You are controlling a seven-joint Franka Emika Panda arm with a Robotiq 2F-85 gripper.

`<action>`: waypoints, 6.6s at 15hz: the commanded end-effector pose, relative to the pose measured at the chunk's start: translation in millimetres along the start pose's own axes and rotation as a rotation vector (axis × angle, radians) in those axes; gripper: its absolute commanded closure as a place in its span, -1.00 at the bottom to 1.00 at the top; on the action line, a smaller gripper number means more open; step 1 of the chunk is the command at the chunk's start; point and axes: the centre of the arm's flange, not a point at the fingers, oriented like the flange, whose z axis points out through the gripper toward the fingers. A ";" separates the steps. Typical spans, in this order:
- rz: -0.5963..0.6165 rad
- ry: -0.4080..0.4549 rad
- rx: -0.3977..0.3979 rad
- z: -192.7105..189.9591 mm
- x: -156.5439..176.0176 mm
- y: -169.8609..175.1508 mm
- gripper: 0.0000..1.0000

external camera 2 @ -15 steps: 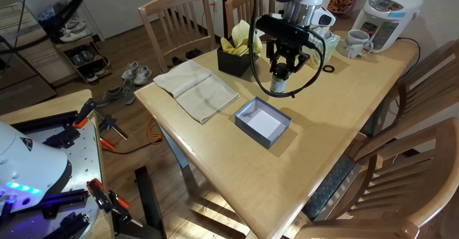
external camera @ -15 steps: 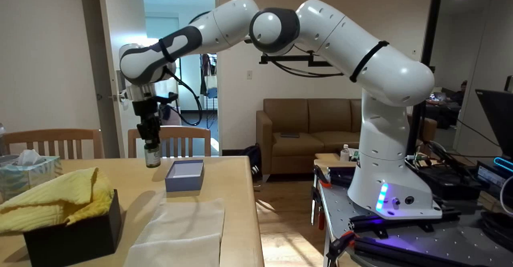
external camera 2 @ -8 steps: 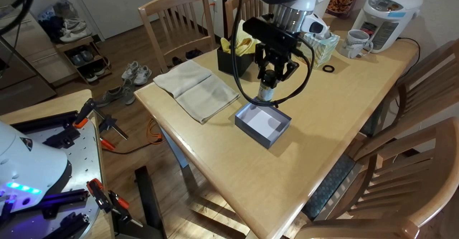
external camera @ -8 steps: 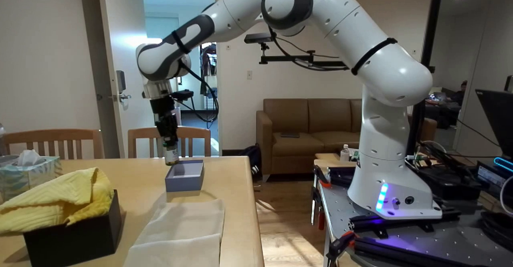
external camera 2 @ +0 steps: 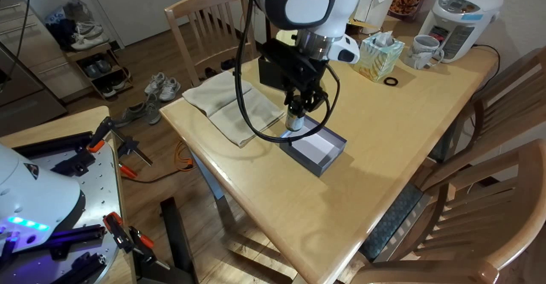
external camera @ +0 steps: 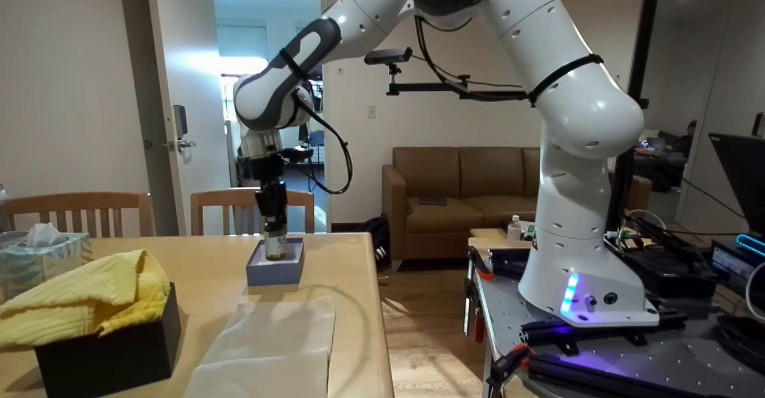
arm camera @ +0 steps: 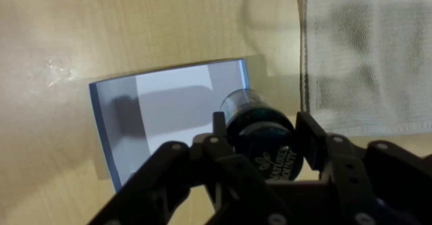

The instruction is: Pick up the small glass bottle and put it in the grey box. Pick up the grey box and place it on top of the black box.

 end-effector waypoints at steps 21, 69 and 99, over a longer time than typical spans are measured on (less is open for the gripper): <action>0.003 0.099 -0.117 44.2 6.6 37.0 0.43; -0.136 0.108 -0.135 32.3 32.3 -46.5 -1.00; -0.056 0.085 0.041 113.8 52.5 -8.2 -0.37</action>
